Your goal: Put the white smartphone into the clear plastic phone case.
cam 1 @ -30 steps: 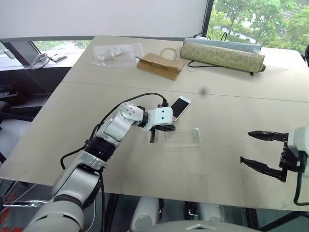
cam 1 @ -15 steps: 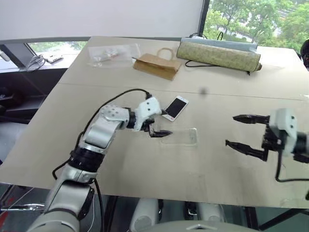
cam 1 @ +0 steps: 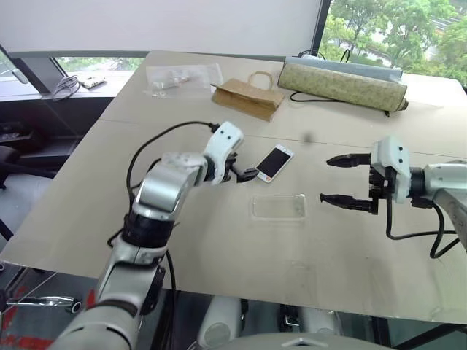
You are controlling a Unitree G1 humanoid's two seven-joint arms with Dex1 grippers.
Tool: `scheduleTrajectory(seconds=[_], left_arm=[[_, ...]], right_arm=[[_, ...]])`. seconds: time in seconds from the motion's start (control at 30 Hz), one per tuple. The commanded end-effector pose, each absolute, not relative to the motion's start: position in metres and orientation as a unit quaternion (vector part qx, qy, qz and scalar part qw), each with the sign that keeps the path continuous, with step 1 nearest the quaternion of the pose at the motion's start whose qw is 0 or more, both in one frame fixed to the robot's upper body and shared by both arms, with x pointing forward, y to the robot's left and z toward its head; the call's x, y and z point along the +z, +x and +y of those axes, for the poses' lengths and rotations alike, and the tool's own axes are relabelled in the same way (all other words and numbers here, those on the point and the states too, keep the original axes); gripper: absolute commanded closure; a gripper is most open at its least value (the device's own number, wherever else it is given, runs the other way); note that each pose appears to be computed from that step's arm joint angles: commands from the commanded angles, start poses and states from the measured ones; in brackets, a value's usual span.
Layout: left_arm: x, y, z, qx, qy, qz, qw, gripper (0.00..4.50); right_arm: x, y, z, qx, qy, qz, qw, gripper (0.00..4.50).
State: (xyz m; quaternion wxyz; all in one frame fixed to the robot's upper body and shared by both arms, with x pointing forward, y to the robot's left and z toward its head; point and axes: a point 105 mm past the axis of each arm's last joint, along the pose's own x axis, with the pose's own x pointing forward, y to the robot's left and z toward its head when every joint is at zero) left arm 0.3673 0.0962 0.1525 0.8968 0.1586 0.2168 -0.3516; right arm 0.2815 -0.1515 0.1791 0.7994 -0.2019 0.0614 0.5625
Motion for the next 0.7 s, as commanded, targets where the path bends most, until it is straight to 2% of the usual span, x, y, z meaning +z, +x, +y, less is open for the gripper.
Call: scheduleTrajectory(seconds=[0.03,0.37,0.7], left_arm=[[0.147,0.377,0.087,-0.349,0.158,0.246,0.89,0.05],[0.139,0.389,0.069,-0.374,0.149,0.269,0.875,0.05],[0.132,0.387,0.062,-0.385,0.16,0.276,0.866,0.05]], right_arm=[[0.191,0.273,-0.153,0.554,-0.217,0.037,0.803,0.0],[0.188,0.252,-0.146,0.536,-0.211,0.034,0.817,0.0],[0.189,0.252,-0.147,0.524,-0.211,0.037,0.824,0.0]])
